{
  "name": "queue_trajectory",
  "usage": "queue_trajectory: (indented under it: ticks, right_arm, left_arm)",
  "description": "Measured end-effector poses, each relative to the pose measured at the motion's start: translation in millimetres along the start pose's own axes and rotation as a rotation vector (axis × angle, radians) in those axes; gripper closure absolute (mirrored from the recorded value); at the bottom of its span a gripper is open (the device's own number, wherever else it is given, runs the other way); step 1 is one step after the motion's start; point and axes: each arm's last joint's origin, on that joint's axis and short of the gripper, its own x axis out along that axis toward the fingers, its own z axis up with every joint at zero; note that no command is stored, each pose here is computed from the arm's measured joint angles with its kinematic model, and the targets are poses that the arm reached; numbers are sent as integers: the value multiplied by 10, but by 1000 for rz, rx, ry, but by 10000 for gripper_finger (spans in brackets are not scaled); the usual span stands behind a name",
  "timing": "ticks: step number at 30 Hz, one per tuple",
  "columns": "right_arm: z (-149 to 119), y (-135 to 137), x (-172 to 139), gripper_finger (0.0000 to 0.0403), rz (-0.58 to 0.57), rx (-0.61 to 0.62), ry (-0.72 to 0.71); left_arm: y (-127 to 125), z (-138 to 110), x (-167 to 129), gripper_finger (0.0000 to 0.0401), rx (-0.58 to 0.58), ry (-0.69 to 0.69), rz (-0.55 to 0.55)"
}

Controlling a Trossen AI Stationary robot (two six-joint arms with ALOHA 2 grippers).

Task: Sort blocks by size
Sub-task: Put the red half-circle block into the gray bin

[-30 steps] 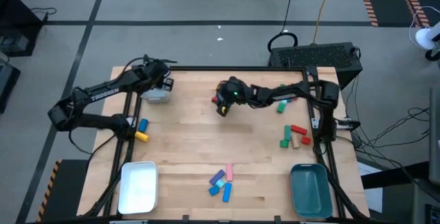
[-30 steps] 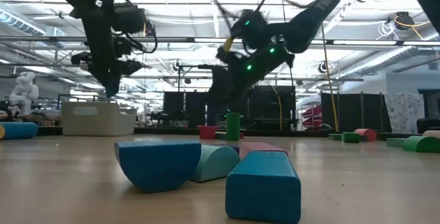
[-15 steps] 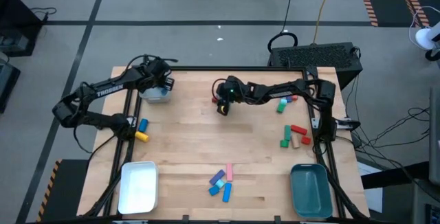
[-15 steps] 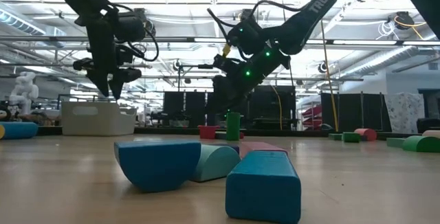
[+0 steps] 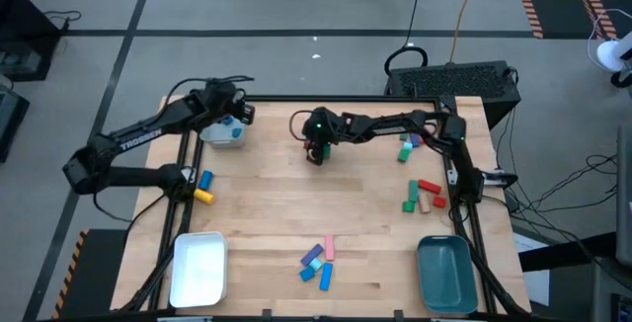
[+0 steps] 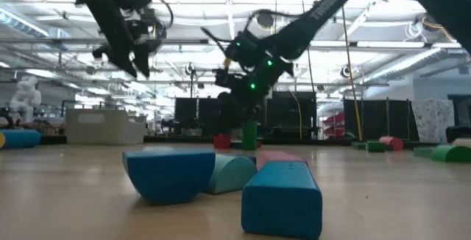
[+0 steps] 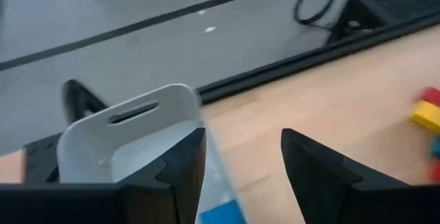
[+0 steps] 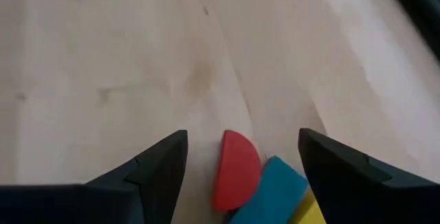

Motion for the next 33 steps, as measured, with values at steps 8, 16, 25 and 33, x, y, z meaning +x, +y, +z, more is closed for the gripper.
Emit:
queue_trajectory:
  ticks: [8, 16, 25, 33]
  right_arm:
    - [-59, 0, 42, 170, -3, 14, 88]
    - [-59, -6, 42, 277, -5, 17, 88]
    - [-28, 63, -14, 359, 18, 38, 84]
    - [259, 250, -398, 351, 45, -7, -38]
  left_arm:
    - [-88, -25, -116, 209, 35, -23, -62]
    - [-186, -62, -160, 209, 71, -23, -102]
    - [-381, -196, -162, 209, 269, -50, -273]
    - [-577, -380, -141, 209, 416, -140, -458]
